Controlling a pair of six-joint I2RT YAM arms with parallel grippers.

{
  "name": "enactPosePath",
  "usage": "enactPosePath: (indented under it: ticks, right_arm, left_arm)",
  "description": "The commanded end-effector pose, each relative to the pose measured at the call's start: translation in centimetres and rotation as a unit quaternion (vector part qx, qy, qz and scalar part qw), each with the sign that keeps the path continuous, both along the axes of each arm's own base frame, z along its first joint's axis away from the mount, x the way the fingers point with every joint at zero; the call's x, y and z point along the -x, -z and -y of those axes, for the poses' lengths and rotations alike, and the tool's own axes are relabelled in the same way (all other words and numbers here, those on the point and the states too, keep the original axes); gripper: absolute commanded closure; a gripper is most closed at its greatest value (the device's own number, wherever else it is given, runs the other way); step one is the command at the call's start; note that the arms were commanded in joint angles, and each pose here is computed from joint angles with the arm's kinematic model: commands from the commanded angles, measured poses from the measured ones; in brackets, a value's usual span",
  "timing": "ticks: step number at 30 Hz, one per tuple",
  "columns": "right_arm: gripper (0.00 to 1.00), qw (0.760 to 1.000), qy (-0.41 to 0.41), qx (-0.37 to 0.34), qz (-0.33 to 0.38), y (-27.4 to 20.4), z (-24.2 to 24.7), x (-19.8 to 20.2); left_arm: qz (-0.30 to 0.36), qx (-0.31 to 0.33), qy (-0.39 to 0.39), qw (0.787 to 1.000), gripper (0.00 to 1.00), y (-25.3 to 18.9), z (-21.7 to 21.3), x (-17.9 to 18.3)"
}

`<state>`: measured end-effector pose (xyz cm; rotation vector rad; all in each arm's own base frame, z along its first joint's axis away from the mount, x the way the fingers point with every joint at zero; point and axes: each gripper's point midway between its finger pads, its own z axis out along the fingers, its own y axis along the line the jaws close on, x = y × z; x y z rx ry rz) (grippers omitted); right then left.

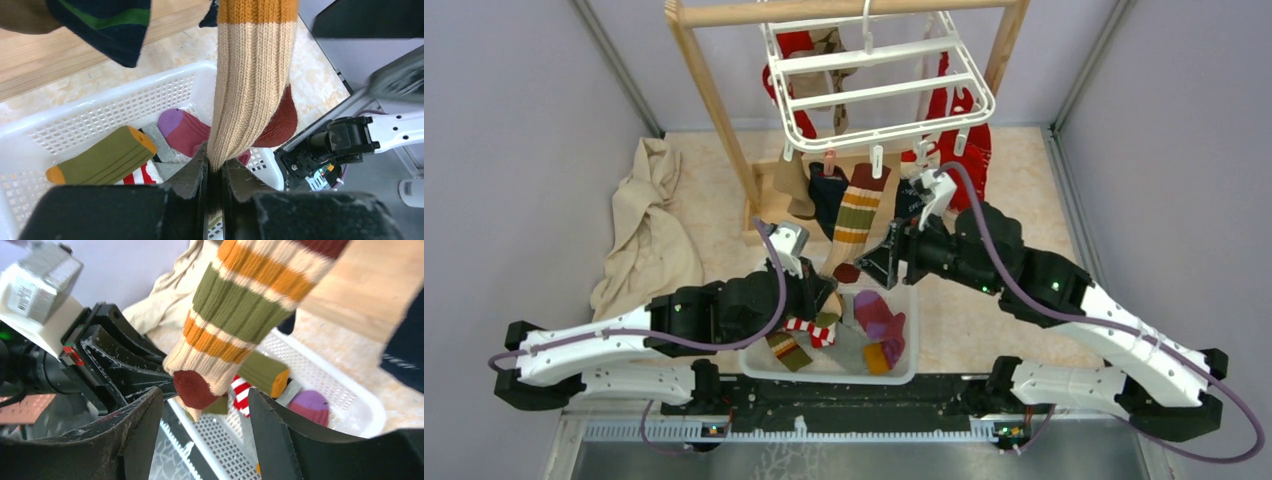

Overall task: Remove the socks clipped to the hanger
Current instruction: Remove the sock from the hanger.

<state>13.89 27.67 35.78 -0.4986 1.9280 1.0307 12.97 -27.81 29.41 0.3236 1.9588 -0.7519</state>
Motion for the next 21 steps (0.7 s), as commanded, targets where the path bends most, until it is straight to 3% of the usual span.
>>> enactPosePath:
  ticks: [1, 9, 21]
  right_arm:
    - [0.36, 0.994, 0.076, -0.042, 0.068, -5.0, 3.8, -1.2]
    - [0.38, 0.982, 0.127, -0.061, 0.128, -6.9, 6.2, -2.5]
    - [0.39, 0.969, 0.145, -0.058, 0.192, -9.8, 5.9, -4.1]
  left_arm:
    - [0.012, -0.003, -0.043, 0.999, 0.84, -0.1, -1.1, -1.2]
    - [-0.003, 0.005, -0.036, 0.999, 0.79, 0.5, -0.4, -4.9]
    - [-0.034, 0.022, -0.032, 0.999, 0.75, 0.7, -0.6, -10.2]
